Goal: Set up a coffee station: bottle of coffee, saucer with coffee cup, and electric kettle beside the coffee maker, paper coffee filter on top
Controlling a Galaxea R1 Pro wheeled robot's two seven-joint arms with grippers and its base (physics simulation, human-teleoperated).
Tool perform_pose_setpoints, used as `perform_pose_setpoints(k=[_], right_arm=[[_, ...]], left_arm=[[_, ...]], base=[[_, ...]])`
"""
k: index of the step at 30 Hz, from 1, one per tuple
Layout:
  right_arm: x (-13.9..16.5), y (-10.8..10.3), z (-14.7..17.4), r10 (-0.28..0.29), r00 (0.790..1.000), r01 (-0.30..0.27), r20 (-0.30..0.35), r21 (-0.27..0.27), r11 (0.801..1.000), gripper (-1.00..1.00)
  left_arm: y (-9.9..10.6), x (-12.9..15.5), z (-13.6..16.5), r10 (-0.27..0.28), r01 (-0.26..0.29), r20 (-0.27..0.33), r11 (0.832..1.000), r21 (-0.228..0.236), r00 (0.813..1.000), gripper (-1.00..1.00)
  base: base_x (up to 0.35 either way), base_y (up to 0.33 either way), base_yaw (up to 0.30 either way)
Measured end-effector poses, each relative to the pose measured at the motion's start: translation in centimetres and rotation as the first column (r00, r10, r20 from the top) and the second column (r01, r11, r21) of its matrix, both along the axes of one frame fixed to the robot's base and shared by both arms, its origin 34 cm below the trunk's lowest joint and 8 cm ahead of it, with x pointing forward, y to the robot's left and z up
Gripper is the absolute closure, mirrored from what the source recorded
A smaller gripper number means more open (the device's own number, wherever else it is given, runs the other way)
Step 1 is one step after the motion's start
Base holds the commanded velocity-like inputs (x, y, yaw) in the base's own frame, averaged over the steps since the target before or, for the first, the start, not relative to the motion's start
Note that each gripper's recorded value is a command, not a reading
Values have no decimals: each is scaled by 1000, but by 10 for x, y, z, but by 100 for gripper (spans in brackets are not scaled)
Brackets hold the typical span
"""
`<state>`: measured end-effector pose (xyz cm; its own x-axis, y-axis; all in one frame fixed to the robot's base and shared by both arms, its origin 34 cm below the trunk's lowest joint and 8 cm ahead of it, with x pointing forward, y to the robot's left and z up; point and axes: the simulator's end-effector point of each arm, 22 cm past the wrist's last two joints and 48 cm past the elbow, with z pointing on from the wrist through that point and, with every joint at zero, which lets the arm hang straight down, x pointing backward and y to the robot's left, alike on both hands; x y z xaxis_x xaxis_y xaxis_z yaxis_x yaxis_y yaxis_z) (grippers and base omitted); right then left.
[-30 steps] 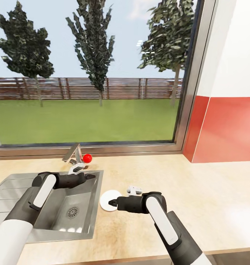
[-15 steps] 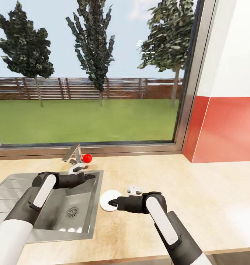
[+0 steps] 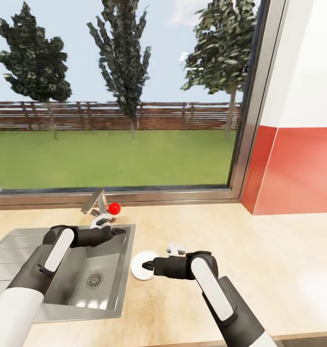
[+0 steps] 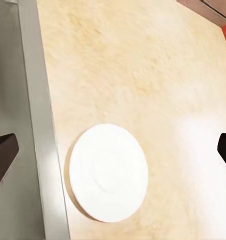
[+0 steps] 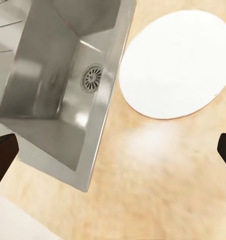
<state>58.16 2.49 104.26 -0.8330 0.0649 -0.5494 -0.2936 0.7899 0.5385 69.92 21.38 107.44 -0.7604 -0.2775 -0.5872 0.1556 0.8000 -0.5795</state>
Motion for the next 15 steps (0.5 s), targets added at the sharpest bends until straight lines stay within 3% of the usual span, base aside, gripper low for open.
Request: perform_pose_setpoints(k=[5,15], right_arm=[[1,-2,-2,-3,1000,3,-2,-4,1000,-100],[2,-5,-4,-7,1000,7,-4,-8,1000,-100]], left_arm=[[1,0,-2,2,-2,-5,1000,-1,1000,-100],[1,0,-3,5,-5,-7,1000,-4,1000,-100]], base=[[150,0,177],[16,0,162]])
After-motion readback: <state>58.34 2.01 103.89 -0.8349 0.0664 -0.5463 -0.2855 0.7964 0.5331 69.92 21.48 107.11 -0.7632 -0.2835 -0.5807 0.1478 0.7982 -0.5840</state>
